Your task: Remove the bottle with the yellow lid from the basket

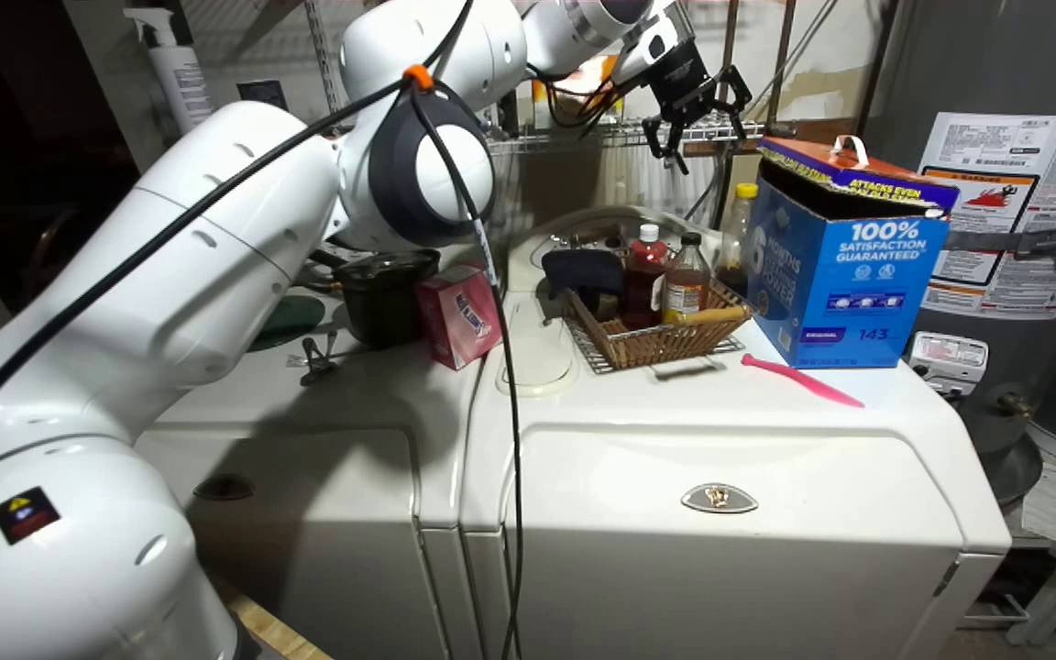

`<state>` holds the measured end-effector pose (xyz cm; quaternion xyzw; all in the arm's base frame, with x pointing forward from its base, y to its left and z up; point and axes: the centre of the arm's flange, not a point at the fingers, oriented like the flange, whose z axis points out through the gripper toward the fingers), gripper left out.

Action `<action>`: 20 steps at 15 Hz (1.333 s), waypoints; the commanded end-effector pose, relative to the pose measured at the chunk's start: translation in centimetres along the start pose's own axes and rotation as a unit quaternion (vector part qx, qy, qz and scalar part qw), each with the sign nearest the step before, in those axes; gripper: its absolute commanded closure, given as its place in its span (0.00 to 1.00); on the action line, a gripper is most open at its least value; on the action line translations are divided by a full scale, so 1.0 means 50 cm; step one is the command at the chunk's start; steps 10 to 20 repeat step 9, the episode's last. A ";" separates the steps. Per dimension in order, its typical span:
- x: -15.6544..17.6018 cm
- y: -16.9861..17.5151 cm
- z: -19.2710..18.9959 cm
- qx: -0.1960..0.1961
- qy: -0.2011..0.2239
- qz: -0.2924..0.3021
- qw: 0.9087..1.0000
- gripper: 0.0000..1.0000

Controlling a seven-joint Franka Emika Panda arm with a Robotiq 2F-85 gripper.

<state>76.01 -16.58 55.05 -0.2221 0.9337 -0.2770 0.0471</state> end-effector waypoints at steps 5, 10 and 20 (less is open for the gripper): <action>0.059 -0.002 -0.162 -0.003 -0.031 -0.195 0.980 0.00; 0.044 -0.012 -0.187 -0.006 -0.008 -0.146 0.989 0.00; 0.044 -0.012 -0.187 -0.006 -0.008 -0.146 0.989 0.00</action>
